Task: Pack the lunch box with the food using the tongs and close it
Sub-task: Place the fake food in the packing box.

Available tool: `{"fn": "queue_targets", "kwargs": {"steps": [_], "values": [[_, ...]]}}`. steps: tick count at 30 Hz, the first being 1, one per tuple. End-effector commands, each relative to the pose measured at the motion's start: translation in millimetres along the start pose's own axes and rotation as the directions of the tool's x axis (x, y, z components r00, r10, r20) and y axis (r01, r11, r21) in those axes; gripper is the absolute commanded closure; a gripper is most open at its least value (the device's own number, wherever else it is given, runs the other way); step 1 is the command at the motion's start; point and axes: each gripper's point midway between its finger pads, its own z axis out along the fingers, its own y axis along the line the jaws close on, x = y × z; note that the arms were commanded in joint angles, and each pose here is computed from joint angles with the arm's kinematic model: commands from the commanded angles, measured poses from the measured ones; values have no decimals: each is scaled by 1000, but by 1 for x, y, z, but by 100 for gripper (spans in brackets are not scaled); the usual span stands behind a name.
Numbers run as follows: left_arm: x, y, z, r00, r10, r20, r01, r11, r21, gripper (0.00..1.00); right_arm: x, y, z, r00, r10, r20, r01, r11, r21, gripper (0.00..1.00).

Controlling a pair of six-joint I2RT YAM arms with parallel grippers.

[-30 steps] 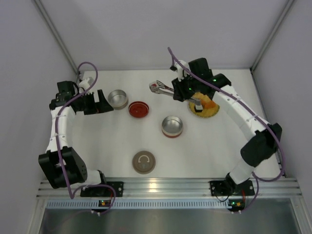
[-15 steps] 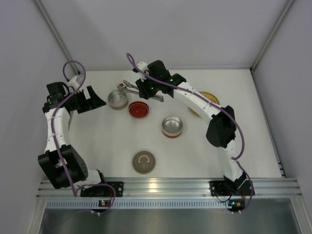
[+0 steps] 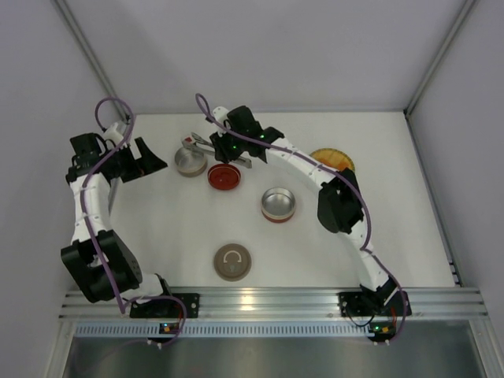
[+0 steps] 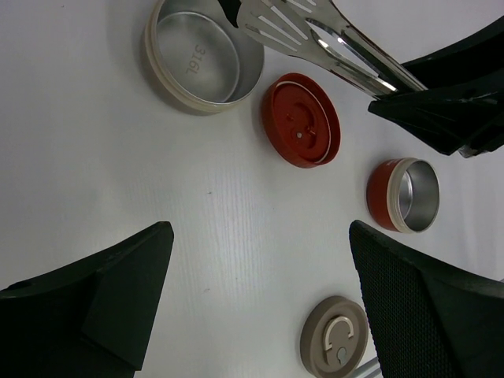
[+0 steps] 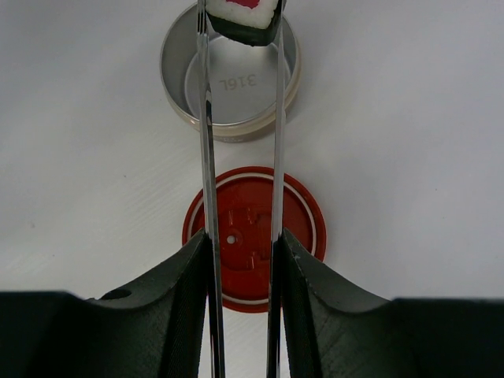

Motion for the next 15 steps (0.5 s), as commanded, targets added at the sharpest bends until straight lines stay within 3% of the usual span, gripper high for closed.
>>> {"fn": "queue_targets", "kwargs": {"steps": [1, 15], "values": [[-13, 3, 0, 999, 22, 43, -23, 999, 27, 2, -55, 17, 2, 984, -31, 177, 36, 999, -24, 94], [-3, 21, 4, 1000, -6, 11, 6, 999, 43, 2, -25, 25, 31, 993, -12, 120, 20, 998, -66, 91]]}}
